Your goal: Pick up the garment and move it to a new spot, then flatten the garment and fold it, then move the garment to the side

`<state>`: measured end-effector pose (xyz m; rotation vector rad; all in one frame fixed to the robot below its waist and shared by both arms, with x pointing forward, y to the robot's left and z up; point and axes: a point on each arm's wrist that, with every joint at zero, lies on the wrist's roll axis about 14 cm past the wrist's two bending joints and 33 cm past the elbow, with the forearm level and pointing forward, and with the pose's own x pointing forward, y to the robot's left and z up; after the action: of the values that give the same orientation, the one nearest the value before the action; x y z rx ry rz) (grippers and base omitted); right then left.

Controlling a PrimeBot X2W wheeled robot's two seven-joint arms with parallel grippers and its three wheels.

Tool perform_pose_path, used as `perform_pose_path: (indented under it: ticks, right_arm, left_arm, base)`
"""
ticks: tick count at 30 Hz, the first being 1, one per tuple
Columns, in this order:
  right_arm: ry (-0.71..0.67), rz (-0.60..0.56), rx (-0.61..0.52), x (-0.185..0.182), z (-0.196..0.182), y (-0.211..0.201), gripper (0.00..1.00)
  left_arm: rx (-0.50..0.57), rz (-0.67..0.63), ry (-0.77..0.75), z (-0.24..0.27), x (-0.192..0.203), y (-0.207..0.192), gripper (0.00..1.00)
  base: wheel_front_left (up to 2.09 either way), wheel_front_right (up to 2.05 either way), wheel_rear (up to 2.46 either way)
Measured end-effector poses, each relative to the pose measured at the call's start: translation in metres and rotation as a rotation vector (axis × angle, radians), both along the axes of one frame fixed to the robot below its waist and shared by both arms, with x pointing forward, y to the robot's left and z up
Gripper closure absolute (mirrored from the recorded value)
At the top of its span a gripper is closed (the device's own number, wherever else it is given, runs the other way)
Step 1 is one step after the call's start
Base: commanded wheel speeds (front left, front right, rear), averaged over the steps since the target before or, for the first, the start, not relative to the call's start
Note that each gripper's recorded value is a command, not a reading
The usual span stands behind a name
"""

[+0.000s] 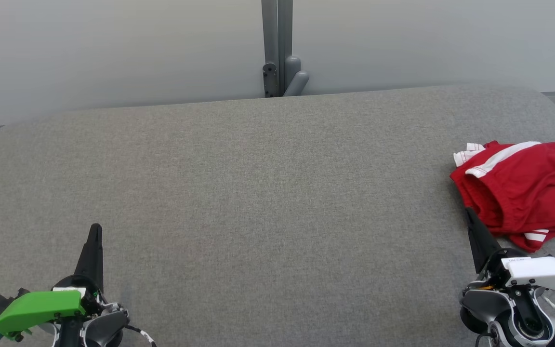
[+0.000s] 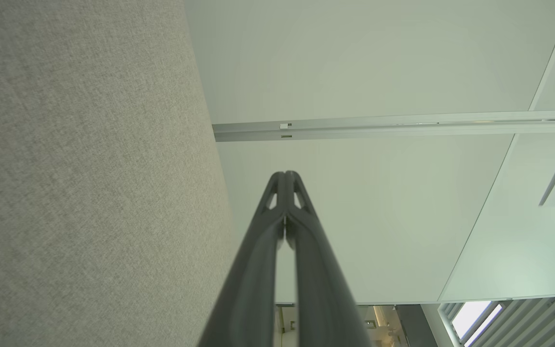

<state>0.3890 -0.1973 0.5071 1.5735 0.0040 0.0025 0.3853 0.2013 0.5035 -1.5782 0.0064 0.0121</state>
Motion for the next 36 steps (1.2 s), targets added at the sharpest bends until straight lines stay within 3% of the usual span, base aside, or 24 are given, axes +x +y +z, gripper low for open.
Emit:
perform_pose_path:
  ticks: [36]
  right_arm:
    - [0.000, 0.000, 0.000, 0.0000, 0.0000, 0.0000, 1.00]
  left_arm:
    - [0.000, 0.000, 0.000, 0.0001, 0.0000, 0.0000, 1.00]
  base:
    - [0.00, 0.00, 0.00]
